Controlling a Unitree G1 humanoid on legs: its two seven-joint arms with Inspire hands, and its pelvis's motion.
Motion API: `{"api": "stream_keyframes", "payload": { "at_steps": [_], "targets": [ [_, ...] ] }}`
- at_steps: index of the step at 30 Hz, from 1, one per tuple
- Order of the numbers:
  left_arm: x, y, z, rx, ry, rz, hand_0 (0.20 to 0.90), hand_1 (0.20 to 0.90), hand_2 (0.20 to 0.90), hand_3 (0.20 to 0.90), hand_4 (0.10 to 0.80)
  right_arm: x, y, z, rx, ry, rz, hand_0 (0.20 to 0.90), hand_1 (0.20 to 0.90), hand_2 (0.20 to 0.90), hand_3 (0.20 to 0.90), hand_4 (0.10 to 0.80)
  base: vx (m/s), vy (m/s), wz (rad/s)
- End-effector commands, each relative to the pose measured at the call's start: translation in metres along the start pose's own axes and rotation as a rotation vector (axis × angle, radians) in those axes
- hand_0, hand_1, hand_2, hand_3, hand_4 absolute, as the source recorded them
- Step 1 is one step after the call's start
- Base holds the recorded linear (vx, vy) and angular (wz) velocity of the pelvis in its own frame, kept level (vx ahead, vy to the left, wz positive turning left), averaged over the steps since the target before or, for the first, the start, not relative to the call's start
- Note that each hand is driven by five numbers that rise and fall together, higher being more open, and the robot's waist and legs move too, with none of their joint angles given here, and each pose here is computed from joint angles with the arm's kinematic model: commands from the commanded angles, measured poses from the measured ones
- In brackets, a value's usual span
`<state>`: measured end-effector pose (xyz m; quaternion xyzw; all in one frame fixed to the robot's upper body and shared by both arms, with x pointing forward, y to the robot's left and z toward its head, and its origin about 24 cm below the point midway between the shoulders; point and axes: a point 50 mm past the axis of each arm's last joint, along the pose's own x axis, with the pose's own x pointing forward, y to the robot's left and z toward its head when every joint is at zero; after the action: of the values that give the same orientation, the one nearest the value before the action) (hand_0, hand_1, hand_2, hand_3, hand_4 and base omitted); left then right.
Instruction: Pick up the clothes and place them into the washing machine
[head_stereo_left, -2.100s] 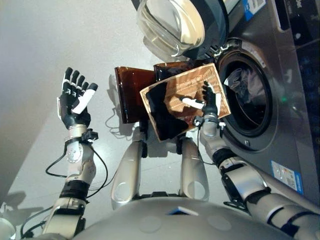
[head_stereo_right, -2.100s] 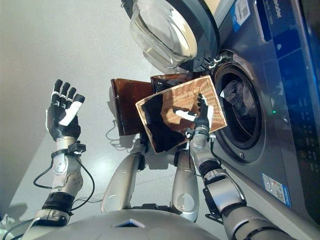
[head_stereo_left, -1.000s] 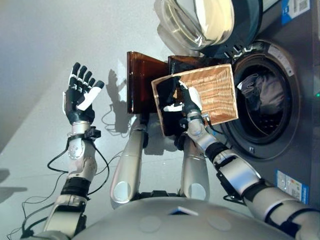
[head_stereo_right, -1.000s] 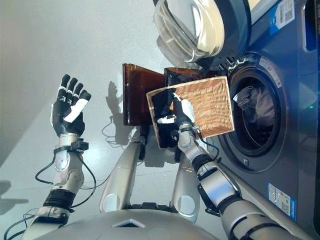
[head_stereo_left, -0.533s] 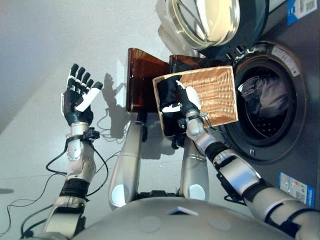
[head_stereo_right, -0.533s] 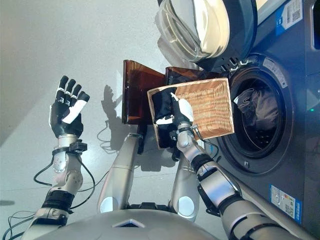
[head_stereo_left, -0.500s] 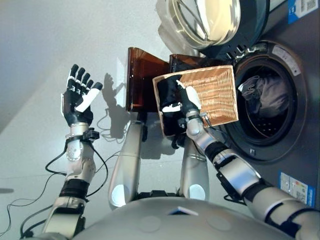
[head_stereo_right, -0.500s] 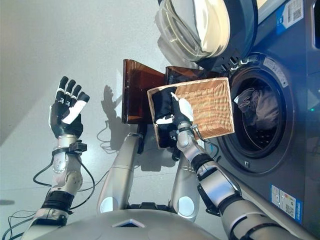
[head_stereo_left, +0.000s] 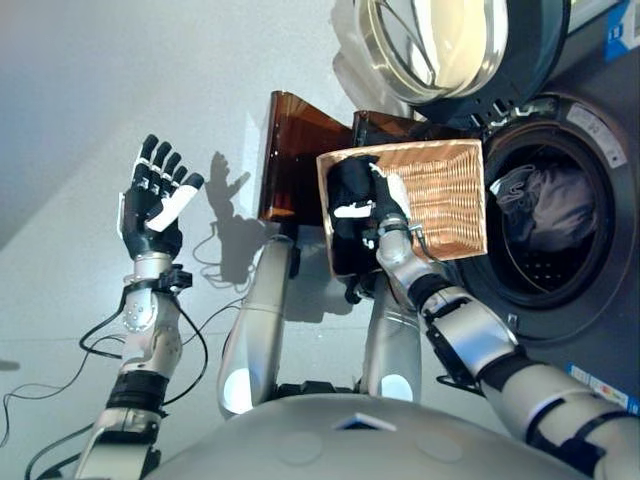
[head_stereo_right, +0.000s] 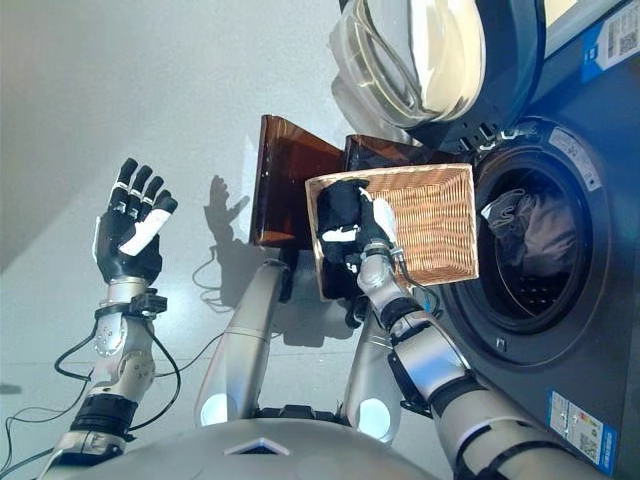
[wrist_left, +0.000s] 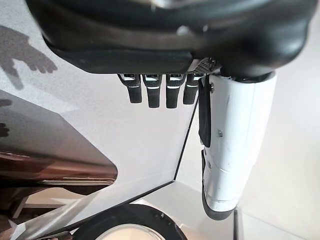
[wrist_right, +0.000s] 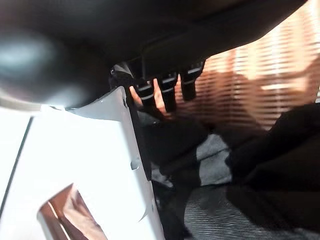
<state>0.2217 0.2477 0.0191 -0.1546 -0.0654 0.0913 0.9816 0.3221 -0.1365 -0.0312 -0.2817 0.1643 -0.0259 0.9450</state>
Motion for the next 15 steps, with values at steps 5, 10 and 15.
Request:
{"api": "stream_keyframes", "payload": {
  "at_steps": [5,10,15],
  "targets": [
    [0.011,-0.01,0.045,0.011,-0.198,-0.107,0.9,0.9,0.9,0.9,0.8,0.014,-0.016,0.02,-0.063,-0.017,0.023,0.9,0.9,0.9,0.9,0.8,-0.001,-0.006,0.04],
    [0.016,-0.007,0.047,0.029,-0.209,-0.085,0.9,0.9,0.9,0.9,0.8,0.016,-0.02,0.022,-0.124,-0.032,0.017,0.313,0.313,0.313,0.313,0.38,0.006,-0.007,0.07],
    [0.017,-0.011,0.047,0.026,-0.208,-0.093,0.9,0.9,0.9,0.9,0.8,0.015,-0.018,0.016,-0.237,-0.008,0.04,0.2,0.2,0.2,0.2,0.3,0.005,-0.005,0.05]
  ]
}}
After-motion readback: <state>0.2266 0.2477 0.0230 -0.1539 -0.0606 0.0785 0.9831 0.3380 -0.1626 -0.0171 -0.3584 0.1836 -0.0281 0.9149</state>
